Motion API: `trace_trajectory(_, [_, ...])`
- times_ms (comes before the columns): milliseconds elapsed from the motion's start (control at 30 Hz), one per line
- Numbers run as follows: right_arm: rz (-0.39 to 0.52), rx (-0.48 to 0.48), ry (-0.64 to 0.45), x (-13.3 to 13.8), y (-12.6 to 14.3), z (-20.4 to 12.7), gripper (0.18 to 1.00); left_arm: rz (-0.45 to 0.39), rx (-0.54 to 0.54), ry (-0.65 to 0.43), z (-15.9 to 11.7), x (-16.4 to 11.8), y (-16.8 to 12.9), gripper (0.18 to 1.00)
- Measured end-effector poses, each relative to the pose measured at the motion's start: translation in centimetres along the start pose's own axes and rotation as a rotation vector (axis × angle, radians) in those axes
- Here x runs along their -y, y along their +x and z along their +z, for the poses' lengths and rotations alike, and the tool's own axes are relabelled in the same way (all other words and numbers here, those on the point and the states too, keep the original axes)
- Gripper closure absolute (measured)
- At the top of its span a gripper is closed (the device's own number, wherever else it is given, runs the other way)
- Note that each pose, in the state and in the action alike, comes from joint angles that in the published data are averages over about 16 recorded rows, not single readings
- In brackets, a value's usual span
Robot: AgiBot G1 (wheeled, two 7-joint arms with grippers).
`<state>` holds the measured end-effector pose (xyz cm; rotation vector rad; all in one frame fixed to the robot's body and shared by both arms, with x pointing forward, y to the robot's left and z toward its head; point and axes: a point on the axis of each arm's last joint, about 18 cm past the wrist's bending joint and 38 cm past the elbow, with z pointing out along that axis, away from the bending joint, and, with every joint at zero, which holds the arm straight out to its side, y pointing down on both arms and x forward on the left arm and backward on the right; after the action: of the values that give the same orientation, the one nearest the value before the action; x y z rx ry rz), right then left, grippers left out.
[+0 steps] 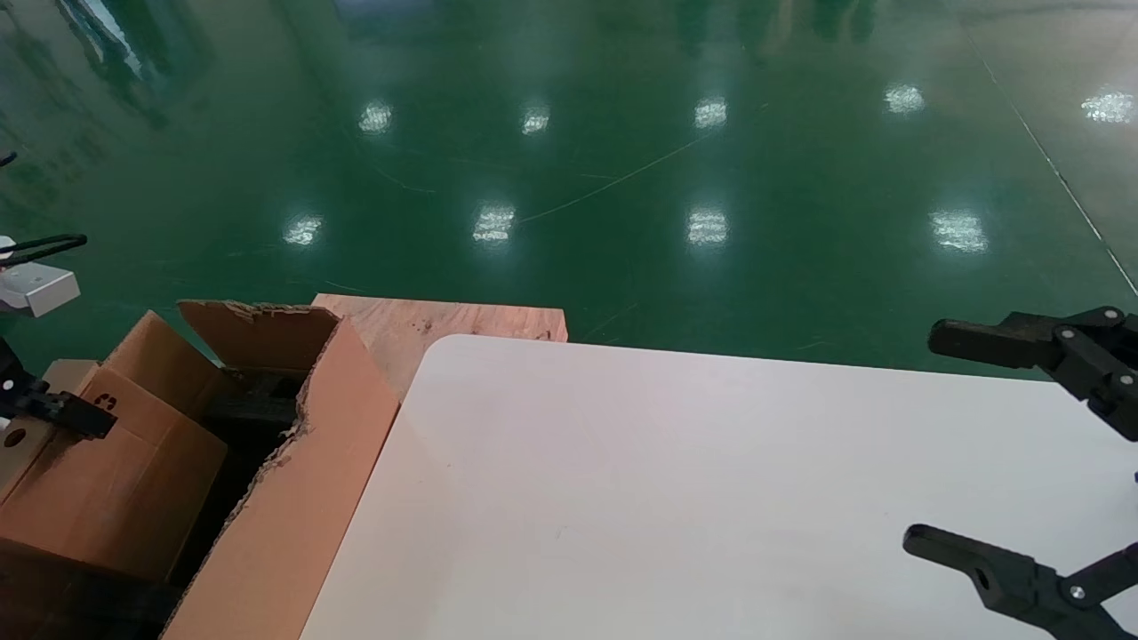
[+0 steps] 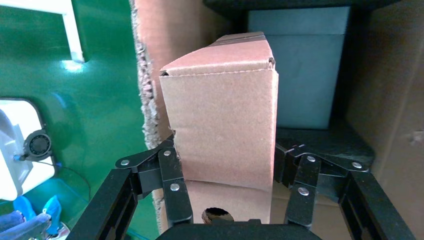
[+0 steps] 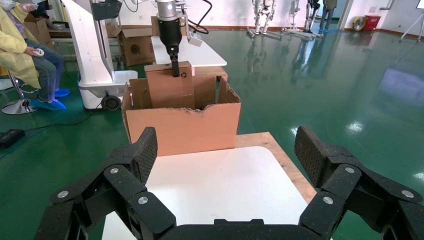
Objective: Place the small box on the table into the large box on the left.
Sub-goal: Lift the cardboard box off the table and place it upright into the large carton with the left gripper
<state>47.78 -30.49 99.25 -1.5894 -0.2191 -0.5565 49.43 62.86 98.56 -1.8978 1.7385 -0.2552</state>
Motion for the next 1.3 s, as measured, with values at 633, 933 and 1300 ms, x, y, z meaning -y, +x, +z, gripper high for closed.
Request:
trace_trajectory(633, [0.000,0.000,0.000,0.0,0.0,0.0,0.178,0.015,0.043,-0.049,2.0,-1.7,-1.6,0.914])
trace_trajectory(933, [0.000,0.000,0.000,0.0,0.0,0.0,0.178,0.016,0.020,-0.058,2.4,-2.0,-1.3,0.912])
trace_trajectory(1300, [0.000,-0.001,0.000,0.0,0.0,0.0,0.178,0.016,0.017,-0.059,2.4,-2.0,-1.2,0.854])
